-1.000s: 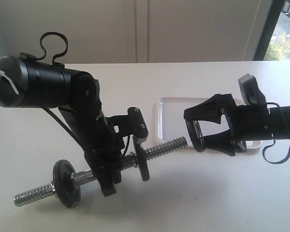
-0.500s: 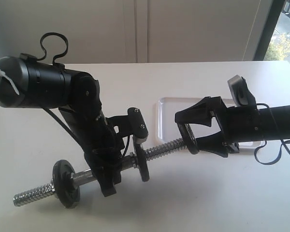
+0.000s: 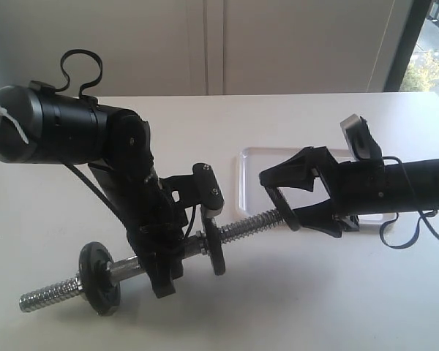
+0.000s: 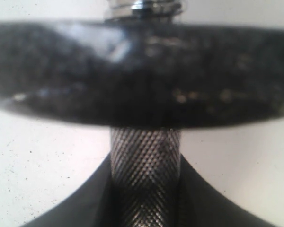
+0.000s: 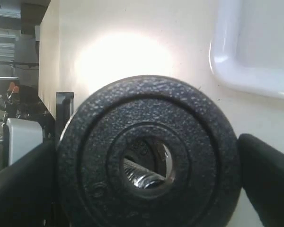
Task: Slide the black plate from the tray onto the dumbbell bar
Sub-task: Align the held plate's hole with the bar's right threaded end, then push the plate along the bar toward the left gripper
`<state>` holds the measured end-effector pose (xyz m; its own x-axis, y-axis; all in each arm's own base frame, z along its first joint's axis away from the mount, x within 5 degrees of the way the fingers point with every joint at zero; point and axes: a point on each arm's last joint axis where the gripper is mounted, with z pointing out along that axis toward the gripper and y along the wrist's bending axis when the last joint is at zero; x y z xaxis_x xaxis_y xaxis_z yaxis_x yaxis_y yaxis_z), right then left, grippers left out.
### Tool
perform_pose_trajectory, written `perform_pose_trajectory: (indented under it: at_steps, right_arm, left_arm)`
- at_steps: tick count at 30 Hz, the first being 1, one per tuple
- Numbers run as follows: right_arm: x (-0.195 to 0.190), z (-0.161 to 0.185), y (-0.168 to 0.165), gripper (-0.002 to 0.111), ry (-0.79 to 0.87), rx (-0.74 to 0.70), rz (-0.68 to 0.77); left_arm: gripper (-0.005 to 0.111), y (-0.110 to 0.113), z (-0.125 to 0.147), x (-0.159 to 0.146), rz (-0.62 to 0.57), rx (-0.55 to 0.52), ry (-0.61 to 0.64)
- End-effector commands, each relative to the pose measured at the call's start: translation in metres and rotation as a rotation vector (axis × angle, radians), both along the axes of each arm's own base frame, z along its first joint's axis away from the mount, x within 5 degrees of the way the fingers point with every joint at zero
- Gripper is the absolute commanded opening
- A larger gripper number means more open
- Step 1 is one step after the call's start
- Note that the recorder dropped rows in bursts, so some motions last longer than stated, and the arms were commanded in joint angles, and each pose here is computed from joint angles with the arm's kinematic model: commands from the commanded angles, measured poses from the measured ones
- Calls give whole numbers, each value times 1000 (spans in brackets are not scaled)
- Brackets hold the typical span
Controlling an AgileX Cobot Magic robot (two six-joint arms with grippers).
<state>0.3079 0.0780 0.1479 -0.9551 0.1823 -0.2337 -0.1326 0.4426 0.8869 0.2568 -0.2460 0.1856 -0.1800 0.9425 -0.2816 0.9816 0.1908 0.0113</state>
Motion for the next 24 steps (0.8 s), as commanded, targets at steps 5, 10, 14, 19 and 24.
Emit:
perform_pose_trajectory:
  at_steps: [5,10,14,19,24]
  right_arm:
    - [1,18,-6,0,-34,142,13]
    - [6,19,-21,0,-44,135,-27]
    - [4,18,-23,0,-35,121,-14]
    - [1,15,-23,0,3,125,-18]
    - [-3,12,-22,0,25,139,-36]
  left_arm:
    - [0,-3,25,-1,30,-91,-34]
    - [0,-3,25,-1,35,-99,-36]
    - [0,-5,26,2,68,-121,-55]
    - [0,-7,27,4,83,-145,-70]
    - [0,-8,28,4,97,-166,-72]
